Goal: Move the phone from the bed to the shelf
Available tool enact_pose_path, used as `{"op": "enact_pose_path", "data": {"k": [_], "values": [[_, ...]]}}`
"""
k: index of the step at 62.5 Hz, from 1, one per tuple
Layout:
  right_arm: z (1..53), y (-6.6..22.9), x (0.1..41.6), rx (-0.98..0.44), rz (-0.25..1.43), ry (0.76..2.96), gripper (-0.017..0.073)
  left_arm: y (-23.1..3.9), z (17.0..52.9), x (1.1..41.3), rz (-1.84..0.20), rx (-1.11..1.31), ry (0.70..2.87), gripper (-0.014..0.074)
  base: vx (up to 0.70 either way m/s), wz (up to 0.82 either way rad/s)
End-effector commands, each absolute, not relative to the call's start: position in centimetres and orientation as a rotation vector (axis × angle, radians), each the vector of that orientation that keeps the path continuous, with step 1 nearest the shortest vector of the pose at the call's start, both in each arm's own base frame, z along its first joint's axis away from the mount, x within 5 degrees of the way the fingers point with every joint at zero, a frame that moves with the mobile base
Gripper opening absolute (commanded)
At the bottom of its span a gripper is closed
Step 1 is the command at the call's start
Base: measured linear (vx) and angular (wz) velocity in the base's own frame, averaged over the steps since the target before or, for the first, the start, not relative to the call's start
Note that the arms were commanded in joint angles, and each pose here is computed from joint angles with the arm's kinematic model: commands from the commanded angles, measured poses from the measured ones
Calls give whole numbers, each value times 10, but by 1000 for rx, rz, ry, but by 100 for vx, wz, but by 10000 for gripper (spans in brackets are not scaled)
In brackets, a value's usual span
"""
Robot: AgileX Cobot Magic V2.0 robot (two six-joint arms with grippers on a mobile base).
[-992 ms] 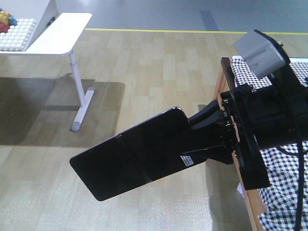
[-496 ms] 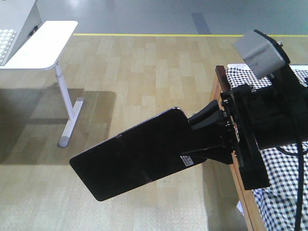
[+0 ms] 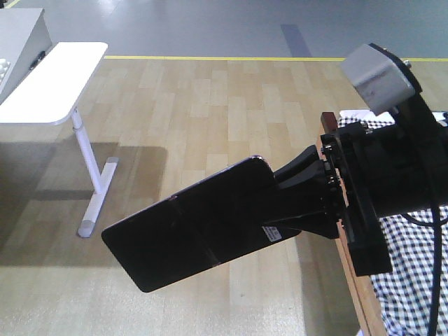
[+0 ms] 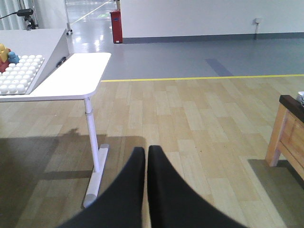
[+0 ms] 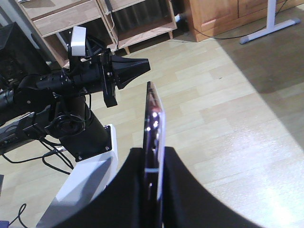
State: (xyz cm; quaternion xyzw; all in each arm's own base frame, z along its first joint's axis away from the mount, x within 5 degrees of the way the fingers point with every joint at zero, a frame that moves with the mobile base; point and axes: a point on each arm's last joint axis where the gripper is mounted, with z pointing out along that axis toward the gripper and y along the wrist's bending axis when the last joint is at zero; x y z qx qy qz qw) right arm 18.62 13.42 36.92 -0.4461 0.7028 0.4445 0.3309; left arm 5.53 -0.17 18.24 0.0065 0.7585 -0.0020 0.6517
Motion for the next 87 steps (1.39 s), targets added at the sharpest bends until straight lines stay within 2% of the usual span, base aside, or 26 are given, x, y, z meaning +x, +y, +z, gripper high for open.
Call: {"op": "enact_pose_path", "data": {"k": [1, 49, 87], "values": [[388, 135, 175, -1169, 1273, 1736, -4, -1, 189, 56, -7, 2, 1650, 1, 28, 3], [388, 135, 175, -1169, 1273, 1736, -4, -1, 189, 56, -7, 2, 1650, 1, 28, 5], [388, 135, 175, -1170, 1273, 1736, -4, -1, 189, 56, -7, 2, 1650, 1, 22, 23]]}}
